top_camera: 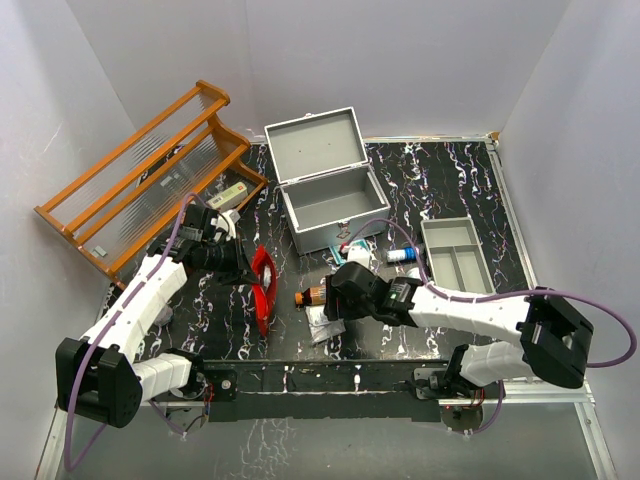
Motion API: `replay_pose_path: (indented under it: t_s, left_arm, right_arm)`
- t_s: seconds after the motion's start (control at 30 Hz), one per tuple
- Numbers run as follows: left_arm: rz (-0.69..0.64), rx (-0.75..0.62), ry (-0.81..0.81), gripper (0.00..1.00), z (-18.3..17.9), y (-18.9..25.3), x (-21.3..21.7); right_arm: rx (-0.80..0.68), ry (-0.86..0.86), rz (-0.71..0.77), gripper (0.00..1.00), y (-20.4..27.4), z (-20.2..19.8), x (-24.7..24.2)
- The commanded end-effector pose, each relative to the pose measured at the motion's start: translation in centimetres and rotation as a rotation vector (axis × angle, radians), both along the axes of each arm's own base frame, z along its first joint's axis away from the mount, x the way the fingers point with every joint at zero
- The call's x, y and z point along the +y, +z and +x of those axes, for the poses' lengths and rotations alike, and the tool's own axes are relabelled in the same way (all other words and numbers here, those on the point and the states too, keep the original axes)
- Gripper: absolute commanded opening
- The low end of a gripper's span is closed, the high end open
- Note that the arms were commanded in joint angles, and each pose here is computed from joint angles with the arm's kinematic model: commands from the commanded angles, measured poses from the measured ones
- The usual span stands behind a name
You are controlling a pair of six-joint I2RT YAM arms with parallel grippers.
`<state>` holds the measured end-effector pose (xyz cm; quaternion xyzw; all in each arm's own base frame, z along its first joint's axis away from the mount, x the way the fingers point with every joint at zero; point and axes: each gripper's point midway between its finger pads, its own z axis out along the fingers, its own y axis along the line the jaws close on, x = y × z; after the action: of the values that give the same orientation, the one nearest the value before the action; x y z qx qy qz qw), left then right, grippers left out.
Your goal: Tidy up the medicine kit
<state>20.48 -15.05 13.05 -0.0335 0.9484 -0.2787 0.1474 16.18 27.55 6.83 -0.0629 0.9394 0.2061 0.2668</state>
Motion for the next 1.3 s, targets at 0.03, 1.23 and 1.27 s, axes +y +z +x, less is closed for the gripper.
replay_pose_path:
  t_s: [0.03, 1.23, 1.27]
  left_arm:
    - [-0.007, -0.066, 0.017, 0.0, 0.8, 1.5, 0.0]
    - [-0.006, -0.067, 0.007, 0.0, 1.0, 1.1, -0.1]
    - [-0.009, -0.068, 0.005, 0.0, 1.0, 1.2, -0.2]
  right_arm:
    - [-0.131, 0.17, -0.058, 0.55, 2.6, 1.4, 0.9]
    - [0.161, -0.393, -0.091, 0.49, -2.9, 5.3, -4.1]
    - [0.156, -0.401, -0.046, 0.53, -2.1, 5.6, -3.8]
